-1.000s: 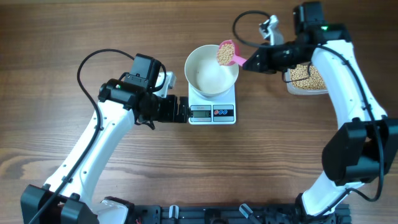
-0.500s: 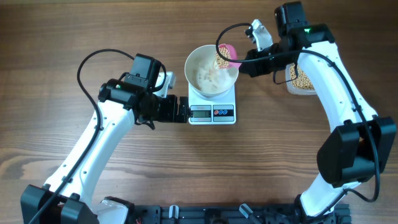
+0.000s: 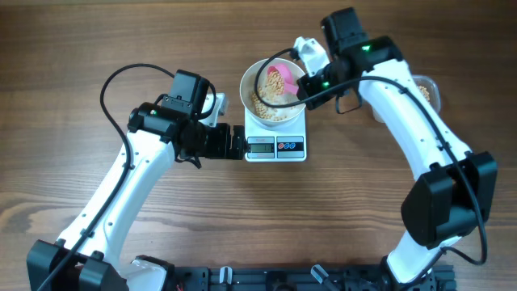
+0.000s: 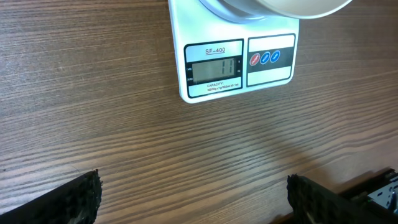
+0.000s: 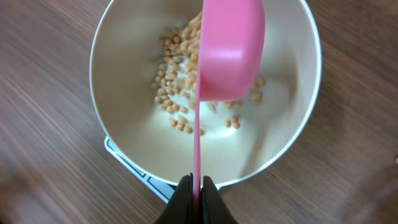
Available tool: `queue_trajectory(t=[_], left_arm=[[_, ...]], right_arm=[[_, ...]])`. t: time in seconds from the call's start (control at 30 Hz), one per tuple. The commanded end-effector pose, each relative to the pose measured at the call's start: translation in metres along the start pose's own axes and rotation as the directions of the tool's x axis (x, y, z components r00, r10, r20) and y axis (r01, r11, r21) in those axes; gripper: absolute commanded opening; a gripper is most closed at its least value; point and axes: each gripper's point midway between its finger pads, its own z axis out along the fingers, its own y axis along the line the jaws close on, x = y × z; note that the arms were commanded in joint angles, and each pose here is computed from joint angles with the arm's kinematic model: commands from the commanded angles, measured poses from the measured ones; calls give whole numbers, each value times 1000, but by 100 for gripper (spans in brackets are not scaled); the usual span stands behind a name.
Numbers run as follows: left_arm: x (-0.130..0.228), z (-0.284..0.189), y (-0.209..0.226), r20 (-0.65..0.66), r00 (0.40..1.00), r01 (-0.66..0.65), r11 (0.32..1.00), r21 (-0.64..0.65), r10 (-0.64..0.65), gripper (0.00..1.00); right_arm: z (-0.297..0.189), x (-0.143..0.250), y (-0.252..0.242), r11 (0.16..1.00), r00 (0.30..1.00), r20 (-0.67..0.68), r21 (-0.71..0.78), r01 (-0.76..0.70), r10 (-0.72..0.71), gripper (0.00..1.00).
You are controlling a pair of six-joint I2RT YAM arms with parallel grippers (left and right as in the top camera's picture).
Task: Scoop item into bowl and weigh 150g on scale
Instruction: 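Tip the scoop to pour soybeans into the white bowl, then carry the empty scoop right back to the soybean tub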
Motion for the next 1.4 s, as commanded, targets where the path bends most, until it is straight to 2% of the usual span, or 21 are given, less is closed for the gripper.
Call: queue_trajectory(t=[0.0,0.17,0.53,0.8,1.13,1.23,1.37], left_arm=[[1,2,0,-9,1000,-14,1000,9,14,100],[1,2,0,-9,1000,-14,1000,9,14,100],[1,2,0,-9,1000,-14,1000,9,14,100],[1,2,0,-9,1000,-14,1000,9,14,100],[1,2,0,-9,1000,-14,1000,9,14,100],[1,2,0,-9,1000,-14,1000,9,14,100],[1,2,0,-9,1000,-14,1000,9,14,100]], right_arm=[[-31,-18,0,991,994,72,116,69,-78,4],[-49,-25,0,975,986,103,196,107,-129,4],[-51,-27,-1,906,974,38,378,191,-222,4],[-54,-30,9,825,955,-27,496,270,-296,4],[-53,-31,11,839,965,-1,493,230,-264,4],[-49,-28,20,890,978,38,423,171,-206,4],[-62,-24,23,966,991,132,260,2,-37,4]])
